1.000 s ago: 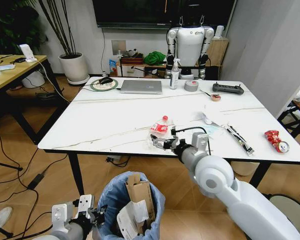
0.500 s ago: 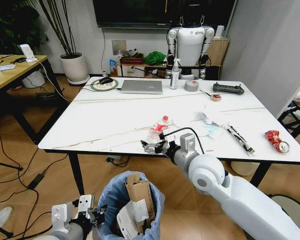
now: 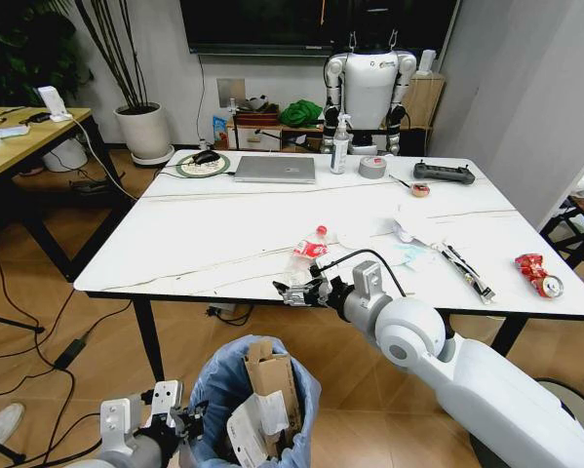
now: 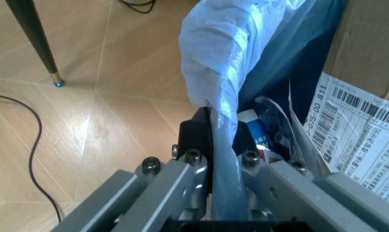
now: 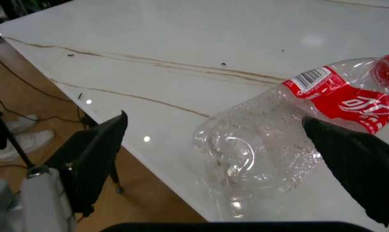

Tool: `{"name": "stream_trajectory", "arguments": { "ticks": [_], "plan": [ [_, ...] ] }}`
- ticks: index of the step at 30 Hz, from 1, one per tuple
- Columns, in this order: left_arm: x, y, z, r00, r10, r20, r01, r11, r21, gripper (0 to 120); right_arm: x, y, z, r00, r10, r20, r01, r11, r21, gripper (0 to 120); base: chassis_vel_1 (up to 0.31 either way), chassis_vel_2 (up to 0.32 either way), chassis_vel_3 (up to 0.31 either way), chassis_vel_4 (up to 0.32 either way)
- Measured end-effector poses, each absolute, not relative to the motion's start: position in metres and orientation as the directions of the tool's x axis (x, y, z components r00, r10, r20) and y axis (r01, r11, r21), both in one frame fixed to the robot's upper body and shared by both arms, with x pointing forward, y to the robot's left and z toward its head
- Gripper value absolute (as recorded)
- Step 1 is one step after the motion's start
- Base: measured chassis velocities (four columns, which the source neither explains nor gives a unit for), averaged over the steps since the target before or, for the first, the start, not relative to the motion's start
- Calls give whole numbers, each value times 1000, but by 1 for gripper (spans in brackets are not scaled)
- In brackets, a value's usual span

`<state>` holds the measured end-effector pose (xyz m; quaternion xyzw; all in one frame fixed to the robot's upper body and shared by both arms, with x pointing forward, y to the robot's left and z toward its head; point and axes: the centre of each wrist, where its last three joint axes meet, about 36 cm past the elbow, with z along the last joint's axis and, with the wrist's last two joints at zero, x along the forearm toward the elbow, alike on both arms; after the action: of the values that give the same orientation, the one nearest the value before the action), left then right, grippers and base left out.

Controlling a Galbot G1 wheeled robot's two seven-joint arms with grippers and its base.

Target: Pick up the trash bin and place the trash from the table into it.

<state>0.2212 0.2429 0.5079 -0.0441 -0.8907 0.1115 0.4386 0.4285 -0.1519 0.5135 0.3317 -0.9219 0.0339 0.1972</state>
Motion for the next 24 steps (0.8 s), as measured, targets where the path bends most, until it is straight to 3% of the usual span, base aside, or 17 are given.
{"name": "stream_trajectory", "arguments": {
  "ticks": [3,19,23,24],
  "plan": [
    [220,243,507,-608,175,774,-22,971,-237,0,435,-156,509,-697,-600,393,-641,767,33,82,0,0,0,0],
    [220,244,507,-605,175,777,-25,971,-238,0,443,-166,490,-697,-587,411,-654,756,-30,65,0,0,0,0],
    [221,244,508,-607,176,775,-24,971,-238,0,444,-167,486,-706,-580,406,-652,756,-55,46,0,0,0,0],
    [221,244,508,-607,176,775,-24,971,-238,0,444,-167,486,-706,-580,406,-652,756,-55,46,0,0,0,0]
  ]
}}
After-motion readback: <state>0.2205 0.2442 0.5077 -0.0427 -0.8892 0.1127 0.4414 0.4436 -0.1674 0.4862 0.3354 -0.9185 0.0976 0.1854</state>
